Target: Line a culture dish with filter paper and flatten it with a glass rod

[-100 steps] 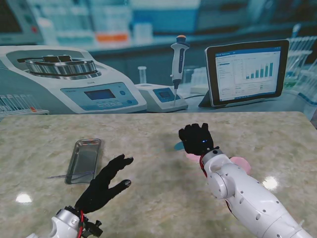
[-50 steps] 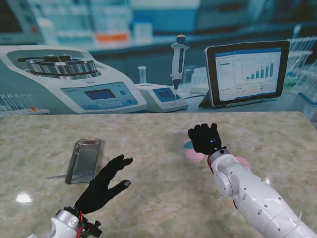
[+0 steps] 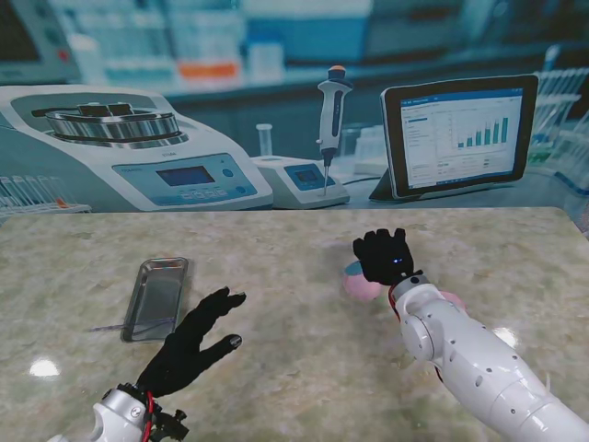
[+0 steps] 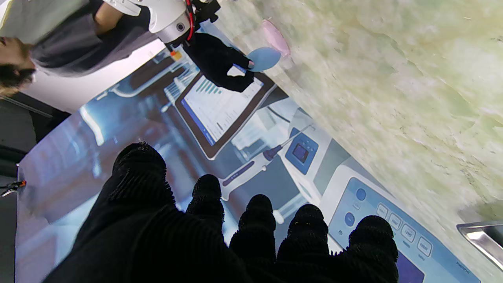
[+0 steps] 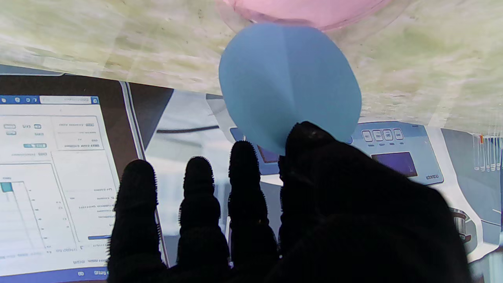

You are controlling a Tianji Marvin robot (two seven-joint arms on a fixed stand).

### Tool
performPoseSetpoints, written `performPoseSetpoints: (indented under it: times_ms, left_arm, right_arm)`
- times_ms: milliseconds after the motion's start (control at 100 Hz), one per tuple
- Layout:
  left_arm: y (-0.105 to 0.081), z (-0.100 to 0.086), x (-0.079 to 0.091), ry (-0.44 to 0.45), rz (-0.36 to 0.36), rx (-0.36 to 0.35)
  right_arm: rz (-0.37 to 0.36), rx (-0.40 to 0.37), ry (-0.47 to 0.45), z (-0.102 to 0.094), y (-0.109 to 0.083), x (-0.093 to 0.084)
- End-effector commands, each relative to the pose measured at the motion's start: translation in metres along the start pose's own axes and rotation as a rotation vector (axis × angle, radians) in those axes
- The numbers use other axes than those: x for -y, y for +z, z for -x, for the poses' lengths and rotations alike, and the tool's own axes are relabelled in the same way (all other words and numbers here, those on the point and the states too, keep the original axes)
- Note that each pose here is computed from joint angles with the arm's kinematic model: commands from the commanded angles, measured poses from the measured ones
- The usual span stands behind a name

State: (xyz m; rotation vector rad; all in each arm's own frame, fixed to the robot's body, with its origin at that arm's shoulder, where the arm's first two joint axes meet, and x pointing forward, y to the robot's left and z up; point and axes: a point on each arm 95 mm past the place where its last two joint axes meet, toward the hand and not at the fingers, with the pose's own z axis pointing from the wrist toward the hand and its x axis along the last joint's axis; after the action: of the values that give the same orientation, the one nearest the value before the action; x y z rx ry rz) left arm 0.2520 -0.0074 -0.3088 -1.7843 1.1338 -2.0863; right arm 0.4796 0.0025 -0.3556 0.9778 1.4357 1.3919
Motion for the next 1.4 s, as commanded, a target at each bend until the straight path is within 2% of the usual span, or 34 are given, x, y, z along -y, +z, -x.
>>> performPoseSetpoints:
  times_ms: [0, 650, 1390]
  left_arm:
    - [-0.001, -0.001, -0.001, 0.001, 0.007, 0.002]
    - [-0.001, 0.000, -0.002, -0.002, 0.011, 0.004]
    - [-0.002, 0.000, -0.002, -0.013, 0.005, 0.000]
  right_arm:
    - [0.000, -0.004, 0.003, -0.001, 0.000, 0.003]
    - [-0.014, -0.035, -0.024, -0.004, -0.009, 0.012]
    - [-0.132, -0.044, -0.045, -0.007, -0.028, 0.022]
